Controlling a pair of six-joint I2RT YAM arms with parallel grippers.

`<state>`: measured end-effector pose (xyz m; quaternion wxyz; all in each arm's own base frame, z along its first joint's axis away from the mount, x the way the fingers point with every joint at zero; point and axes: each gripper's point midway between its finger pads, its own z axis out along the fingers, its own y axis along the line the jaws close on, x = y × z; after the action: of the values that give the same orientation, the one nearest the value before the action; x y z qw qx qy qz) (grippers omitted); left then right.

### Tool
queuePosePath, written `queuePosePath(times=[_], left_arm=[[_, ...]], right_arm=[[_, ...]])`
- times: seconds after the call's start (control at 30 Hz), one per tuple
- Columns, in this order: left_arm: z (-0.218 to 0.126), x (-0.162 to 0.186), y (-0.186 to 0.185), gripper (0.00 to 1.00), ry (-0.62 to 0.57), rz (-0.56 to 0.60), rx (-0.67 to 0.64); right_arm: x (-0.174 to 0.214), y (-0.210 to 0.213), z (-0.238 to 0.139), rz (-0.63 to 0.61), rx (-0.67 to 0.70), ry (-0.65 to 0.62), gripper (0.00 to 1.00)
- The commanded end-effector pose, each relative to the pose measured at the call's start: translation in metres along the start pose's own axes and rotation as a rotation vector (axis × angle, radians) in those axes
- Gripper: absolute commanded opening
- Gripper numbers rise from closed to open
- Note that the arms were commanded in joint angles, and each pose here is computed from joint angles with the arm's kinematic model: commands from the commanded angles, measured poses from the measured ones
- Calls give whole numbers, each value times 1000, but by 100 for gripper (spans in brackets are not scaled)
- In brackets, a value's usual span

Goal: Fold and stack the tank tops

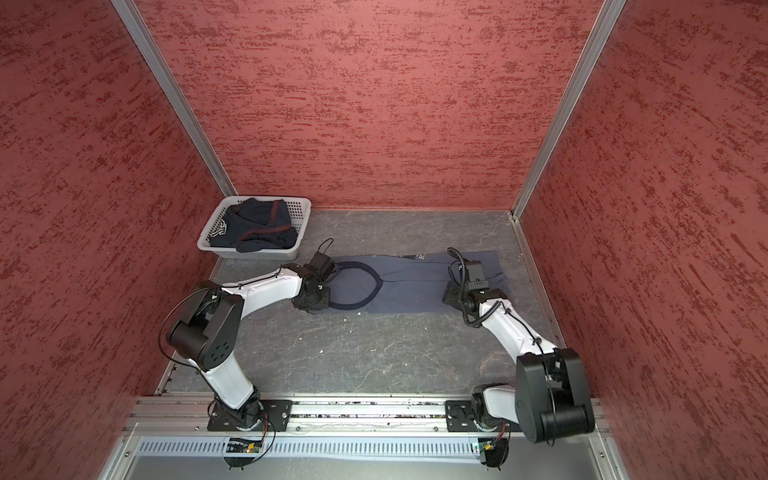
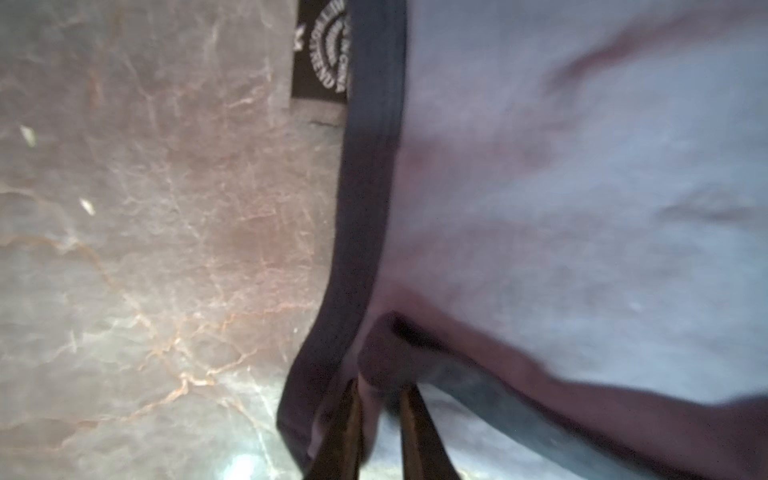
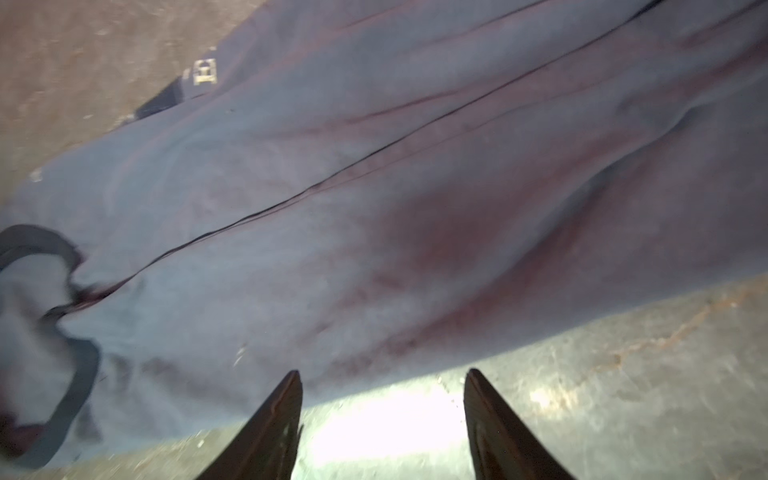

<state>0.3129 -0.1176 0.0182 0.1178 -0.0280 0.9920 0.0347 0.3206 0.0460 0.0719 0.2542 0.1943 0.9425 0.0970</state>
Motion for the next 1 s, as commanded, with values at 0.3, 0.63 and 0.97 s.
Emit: queuePosePath(times=[0.3, 0.63, 0.97], left_arm=[[-13, -8, 30, 0, -74, -198, 103], [-14, -6, 44, 36, -67, -221, 5], [-84, -12, 65, 80, -298, -320, -87]], right_arm=[[-27, -45, 50, 71, 253, 40, 64], [-44, -31, 34, 62, 189, 2, 65], [-75, 17, -1, -31, 48, -56, 74]])
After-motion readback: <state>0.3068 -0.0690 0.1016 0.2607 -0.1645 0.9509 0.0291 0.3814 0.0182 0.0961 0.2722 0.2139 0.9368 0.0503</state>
